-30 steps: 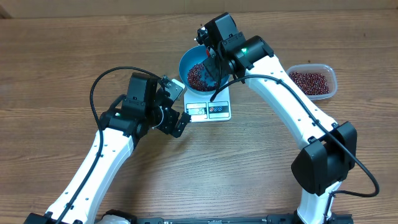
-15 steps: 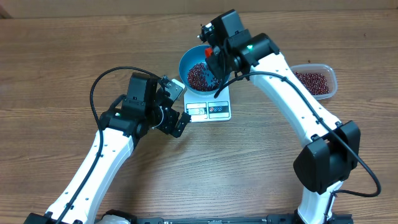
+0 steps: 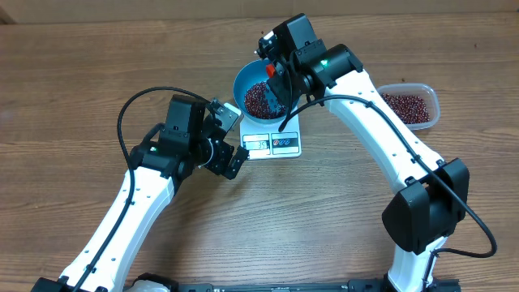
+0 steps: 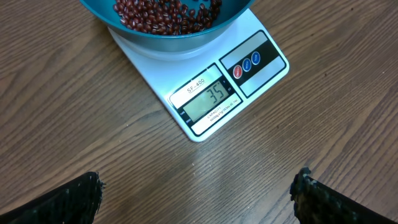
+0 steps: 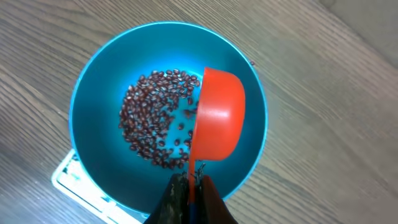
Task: Scoop item into bowl and weigh 150g on scale
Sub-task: 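Tip the scoop to pour the beans into the blue bowl, then move the empty scoop with the right gripper back to the bean tub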
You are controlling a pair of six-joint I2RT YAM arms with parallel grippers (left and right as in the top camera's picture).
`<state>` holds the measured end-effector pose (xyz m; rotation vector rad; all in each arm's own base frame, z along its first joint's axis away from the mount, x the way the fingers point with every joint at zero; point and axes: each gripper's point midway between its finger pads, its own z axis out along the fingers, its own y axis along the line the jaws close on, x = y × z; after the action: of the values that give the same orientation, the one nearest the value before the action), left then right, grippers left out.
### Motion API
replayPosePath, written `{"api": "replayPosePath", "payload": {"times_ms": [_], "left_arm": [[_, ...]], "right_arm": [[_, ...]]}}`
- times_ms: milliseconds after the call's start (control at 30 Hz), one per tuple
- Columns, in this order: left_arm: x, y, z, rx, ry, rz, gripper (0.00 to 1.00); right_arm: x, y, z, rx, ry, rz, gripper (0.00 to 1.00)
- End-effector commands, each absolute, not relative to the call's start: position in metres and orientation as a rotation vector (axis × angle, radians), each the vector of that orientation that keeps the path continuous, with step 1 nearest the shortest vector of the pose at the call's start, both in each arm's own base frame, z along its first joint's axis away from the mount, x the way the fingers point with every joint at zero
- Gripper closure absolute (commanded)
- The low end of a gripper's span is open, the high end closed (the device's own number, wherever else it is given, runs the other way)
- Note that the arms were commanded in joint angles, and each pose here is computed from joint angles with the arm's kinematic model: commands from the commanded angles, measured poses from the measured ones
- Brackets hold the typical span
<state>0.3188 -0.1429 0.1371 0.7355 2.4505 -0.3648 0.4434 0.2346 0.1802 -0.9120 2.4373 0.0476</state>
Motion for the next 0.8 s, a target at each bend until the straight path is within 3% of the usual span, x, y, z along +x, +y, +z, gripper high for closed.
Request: {"api": "replayPosePath", "payload": {"times_ms": [0,400,767], "left_arm": [[0.319,-0.143,0.134,0.724,2.464,-0.368,0.0],[0.319,-0.143,0.134,0.724,2.463,-0.368,0.0],[0.319,-0.143,0.134,0.724,2.463,-0.368,0.0]], "right_arm": [[0.448,0.231,0.219,-0.925,2.335,0.007,0.96],[0.455,0.226,0.227,-0.85,2.337,0.099,0.96],[0.475,0.148,0.295,-0.481,2.35,0.277,0.96]]}}
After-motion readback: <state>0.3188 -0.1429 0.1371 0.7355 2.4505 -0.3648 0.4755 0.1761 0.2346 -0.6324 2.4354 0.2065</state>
